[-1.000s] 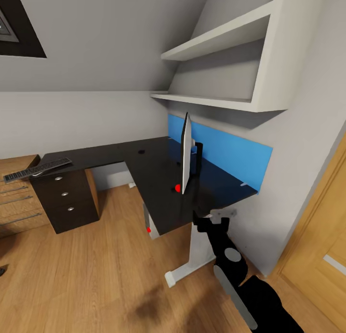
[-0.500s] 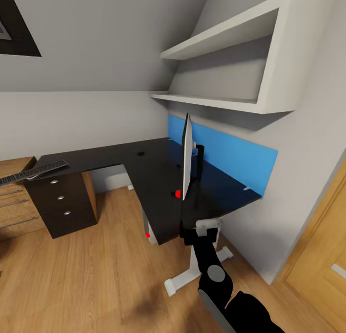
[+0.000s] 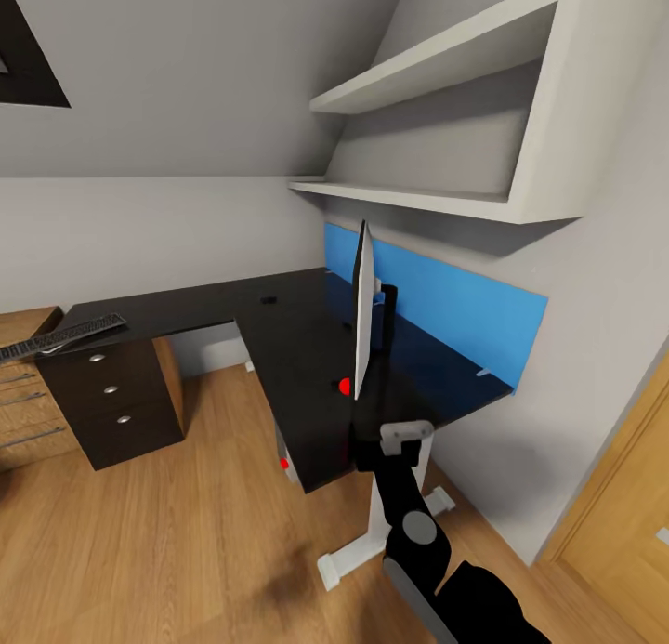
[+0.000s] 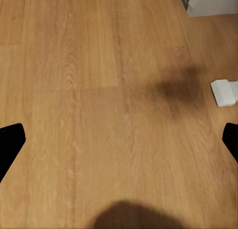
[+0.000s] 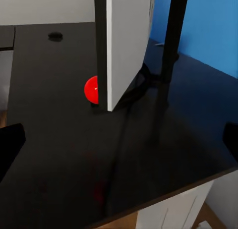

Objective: In the bedroom, organize the workspace by keeping the computer under the desk, ensuring the monitor is on the desk, placing the keyboard on the desk next to the monitor, placing the mouse on the desk next to the keyboard, moving the folder from the swivel chair onto the desk next to the mouse, stacking the notebook on top of the folder with the pen on top of the notebook, and positioning the swivel chair next to the desk.

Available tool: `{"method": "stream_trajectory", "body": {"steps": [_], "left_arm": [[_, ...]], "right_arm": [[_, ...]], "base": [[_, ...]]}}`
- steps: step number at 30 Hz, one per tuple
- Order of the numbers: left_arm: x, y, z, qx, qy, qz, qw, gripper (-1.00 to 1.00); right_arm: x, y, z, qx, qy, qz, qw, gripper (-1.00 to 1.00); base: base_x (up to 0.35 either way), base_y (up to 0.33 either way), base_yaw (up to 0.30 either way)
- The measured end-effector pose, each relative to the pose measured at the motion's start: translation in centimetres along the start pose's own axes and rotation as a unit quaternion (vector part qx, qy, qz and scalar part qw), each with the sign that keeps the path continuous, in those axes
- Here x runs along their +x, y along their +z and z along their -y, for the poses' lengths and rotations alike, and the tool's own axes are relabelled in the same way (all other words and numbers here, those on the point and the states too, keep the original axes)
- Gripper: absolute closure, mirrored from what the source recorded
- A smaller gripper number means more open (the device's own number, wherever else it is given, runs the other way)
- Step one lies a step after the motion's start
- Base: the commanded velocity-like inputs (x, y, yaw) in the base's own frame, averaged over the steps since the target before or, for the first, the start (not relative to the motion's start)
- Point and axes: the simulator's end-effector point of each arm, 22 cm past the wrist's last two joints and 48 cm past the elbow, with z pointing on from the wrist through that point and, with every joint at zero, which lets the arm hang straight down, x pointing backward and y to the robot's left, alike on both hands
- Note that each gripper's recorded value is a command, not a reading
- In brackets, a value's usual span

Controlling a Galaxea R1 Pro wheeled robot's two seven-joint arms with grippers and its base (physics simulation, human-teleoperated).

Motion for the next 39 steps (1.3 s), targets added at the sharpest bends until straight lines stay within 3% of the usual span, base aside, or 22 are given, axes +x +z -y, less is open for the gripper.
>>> {"method": "stream_trajectory", "body": {"steps": [10,22,39], "left_arm": [[0.0,0.0,0.1,0.000,0.000,0.000,1.0000,-1.00],[0.0,0.0,0.1,0.001,0.000,0.001,1.0000,-1.00],[-1.2,-1.1,0.3,0.002,0.000,0.001,1.0000,-1.00]], "right_arm": [[-1.0,0.7,0.9,0.012,0.019,0.005,0.9997,-1.00],[0.1,0.4,-2.5,-0.034,0.013,-0.004,0.9993,-1.00],[-1.4,0.1,-2.9,-0.040,0.012,-0.001,0.9991,-1.00]], "base": [[0.002,0.000,0.000],[0.000,0.000,0.000],[0.000,0.000,0.000]]}}
